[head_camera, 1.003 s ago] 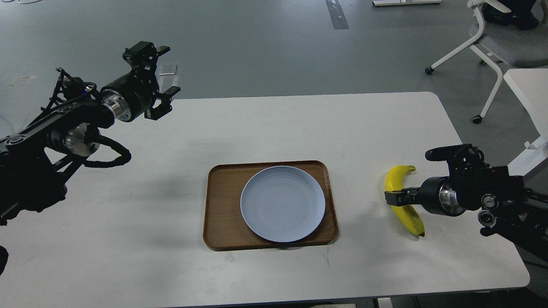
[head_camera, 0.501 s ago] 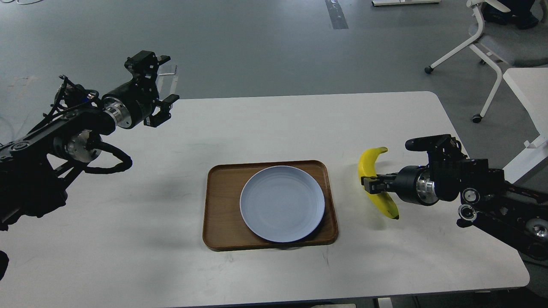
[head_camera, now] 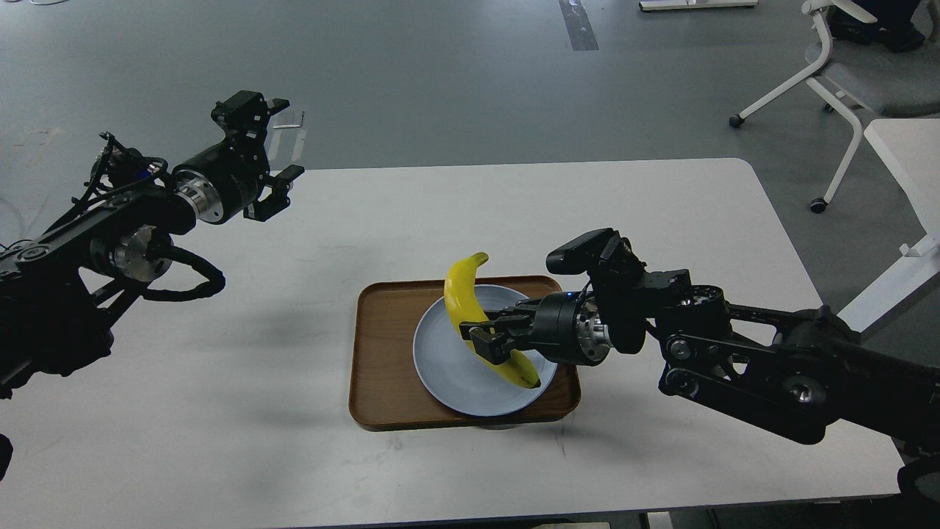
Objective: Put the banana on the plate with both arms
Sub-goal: 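Carry the banana with the right gripper and lower it onto the plate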
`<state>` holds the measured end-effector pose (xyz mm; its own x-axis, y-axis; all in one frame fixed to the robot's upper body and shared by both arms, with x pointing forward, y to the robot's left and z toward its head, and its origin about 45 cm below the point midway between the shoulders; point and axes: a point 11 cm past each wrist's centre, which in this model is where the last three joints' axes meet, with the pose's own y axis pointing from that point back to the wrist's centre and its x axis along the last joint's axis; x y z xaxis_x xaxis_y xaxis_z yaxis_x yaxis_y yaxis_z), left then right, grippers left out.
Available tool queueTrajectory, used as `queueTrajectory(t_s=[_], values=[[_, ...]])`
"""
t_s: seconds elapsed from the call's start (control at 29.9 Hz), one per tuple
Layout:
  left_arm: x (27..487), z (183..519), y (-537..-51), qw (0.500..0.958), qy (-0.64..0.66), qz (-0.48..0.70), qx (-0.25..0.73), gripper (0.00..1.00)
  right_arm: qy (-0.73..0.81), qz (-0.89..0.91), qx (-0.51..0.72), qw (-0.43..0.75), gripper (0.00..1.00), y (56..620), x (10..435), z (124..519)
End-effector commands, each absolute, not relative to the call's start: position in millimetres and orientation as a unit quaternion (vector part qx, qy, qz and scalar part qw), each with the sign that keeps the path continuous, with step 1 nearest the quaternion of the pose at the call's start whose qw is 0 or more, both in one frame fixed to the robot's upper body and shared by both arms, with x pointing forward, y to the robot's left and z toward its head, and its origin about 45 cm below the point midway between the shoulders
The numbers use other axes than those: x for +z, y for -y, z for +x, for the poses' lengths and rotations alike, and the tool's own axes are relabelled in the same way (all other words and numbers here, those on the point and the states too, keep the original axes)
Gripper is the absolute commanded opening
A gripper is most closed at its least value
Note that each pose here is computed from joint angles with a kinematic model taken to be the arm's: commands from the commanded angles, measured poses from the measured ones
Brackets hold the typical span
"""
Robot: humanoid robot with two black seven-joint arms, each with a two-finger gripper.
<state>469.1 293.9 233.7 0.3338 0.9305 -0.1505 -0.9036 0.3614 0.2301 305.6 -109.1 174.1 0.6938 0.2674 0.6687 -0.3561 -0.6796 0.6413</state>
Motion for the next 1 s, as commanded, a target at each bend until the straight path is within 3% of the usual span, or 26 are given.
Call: queueTrajectory(t_s=[0.0,0.4,0.5,0.6,0.7,0.74,0.77,0.97], values=[[232,467,-303,0.810,-0.128,0.057,0.569,0.99,0.019,0.829,0.384,0.407,0.00,113,166,301],[229,465,-306,0.809,-0.130,0.059,0.571,0.99,0.041,0.829,0.368,0.419,0.00,121,154,305],[227,464,-307,0.808,-0.132,0.060,0.571,0.99,0.065,0.832,0.365,0.413,0.18,124,149,306],[226,464,-307,0.807,-0.132,0.061,0.572,0.99,0.083,0.833,0.359,0.412,0.46,126,144,307],[227,464,-307,0.808,-0.132,0.060,0.572,0.99,0.088,0.838,0.353,0.407,0.61,122,144,309],[227,464,-307,0.808,-0.132,0.060,0.572,0.99,0.094,0.838,0.353,0.405,0.82,121,145,311],[227,464,-308,0.807,-0.131,0.061,0.572,0.99,0.095,0.839,0.353,0.404,0.89,119,146,311],[227,464,-307,0.808,-0.131,0.060,0.572,0.99,0.130,0.861,0.313,0.378,0.98,115,158,321]])
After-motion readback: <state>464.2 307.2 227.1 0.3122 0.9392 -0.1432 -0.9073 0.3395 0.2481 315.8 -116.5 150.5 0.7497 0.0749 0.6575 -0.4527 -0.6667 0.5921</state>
